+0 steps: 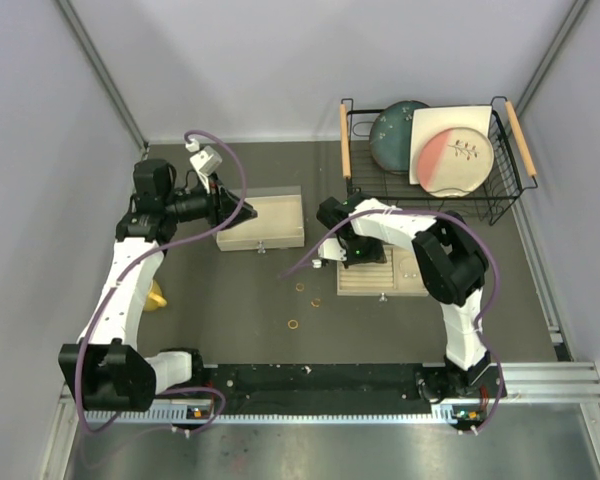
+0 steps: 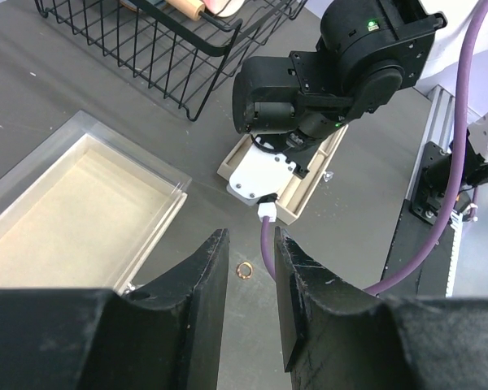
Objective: Organize the mixed jewelry
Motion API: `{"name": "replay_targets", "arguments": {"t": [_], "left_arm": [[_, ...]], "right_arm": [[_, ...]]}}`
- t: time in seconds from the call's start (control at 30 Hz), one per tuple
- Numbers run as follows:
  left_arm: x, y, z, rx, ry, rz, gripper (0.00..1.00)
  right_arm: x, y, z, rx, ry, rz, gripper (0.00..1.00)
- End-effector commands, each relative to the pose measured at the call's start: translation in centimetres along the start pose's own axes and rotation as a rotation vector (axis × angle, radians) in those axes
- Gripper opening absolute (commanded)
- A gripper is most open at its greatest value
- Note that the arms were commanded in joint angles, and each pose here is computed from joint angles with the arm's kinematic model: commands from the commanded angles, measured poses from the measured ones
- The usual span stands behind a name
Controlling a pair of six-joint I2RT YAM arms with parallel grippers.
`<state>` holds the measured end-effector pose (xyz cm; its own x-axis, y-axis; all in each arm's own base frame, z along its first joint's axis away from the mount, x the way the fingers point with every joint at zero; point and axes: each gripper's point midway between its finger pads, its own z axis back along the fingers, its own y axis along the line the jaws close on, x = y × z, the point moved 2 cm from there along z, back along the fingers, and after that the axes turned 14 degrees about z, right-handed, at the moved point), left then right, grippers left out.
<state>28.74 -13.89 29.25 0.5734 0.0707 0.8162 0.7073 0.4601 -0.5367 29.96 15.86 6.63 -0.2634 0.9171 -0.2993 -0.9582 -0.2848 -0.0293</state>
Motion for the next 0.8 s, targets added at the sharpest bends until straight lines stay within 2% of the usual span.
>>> {"name": "replay_targets", "arguments": {"t": [0.0,0.43,0.77], "left_arm": [[0.1,-0.3,0.1,-0.038,-0.001,-0.016,0.34],[-0.1,0.5,0.2,-0.040,0.000,0.012,0.34],[-0.1,0.4,0.2,-0.052,0.003,0.018,0.34]], "right_arm": [[0.2,-0.7,-0.3,-0.026,-0.006,-0.021,0.00],[-0.5,0.1,2.0,-0.065,-0.042,-0.037,0.00],[-0.2,0.6,1.8,-0.044,-0.052,-0.033,0.00]]}}
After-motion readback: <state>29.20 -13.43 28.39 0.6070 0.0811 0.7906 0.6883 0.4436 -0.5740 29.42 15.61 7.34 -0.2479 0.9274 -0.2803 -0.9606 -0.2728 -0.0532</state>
